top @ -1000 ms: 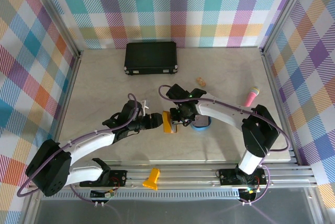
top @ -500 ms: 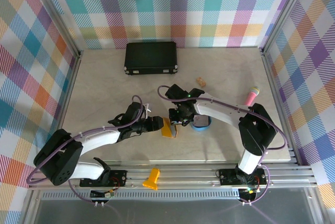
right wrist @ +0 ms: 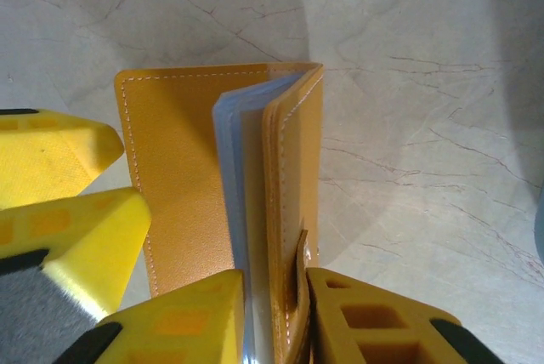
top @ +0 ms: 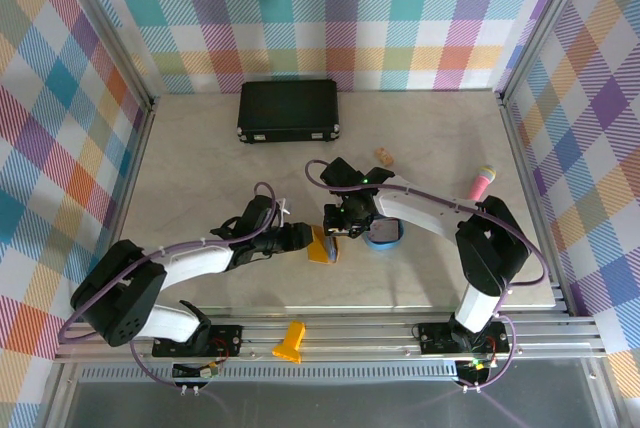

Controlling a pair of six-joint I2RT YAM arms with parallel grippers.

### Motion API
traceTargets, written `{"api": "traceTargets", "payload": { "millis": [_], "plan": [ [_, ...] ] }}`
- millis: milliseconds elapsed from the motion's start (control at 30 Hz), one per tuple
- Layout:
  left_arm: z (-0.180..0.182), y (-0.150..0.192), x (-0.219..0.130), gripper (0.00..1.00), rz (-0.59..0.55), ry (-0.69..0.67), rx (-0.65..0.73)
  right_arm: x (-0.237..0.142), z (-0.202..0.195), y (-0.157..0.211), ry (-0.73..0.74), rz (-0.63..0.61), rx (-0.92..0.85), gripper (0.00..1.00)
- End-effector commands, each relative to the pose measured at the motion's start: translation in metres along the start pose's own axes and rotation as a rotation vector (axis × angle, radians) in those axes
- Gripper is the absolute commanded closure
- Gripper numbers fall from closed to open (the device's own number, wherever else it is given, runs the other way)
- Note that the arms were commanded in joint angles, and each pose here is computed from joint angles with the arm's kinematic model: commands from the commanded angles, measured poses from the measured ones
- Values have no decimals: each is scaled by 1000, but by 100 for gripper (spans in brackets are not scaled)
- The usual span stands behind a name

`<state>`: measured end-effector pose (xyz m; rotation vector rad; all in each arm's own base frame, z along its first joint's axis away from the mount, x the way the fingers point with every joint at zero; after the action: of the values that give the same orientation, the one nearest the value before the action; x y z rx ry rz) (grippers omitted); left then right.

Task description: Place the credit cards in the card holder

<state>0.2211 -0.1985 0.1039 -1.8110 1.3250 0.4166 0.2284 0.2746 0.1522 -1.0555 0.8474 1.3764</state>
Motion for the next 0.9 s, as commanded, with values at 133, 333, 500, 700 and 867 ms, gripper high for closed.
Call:
{"api": "traceTargets", "payload": {
  "millis": [133, 333, 500, 700, 867],
  "plan": [
    [1, 2, 7, 51, 20, 13, -7, -6, -2, 3, -28, 2, 7, 72],
    [-1, 0, 10, 54, 23, 18, -6, 0, -7, 4, -27, 18, 12, 72],
    [-3, -1, 12, 56, 32, 33, -2, 2, -9, 4, -75, 23, 28, 72],
    [-10, -5, 9, 58, 20, 70, 3, 7, -22, 2, -125, 38, 72, 74],
    [-23, -12, 2, 59, -32, 153, 26, 7, -29, 0, -225, 35, 116, 76]
  ]
}}
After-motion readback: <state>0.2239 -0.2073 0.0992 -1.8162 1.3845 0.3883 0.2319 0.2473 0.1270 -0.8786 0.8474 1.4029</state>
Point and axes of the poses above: each hand's point on the last joint's axis, 136 mm out from that joint toward the fingers, its own x axis out along the fingers, its own z axis along the line the jaws close on, y = z × x, the point moved 7 cm from there along -x, back along the fingers, and after that the axes turned 4 degrees about x, right-handed, at the moved point
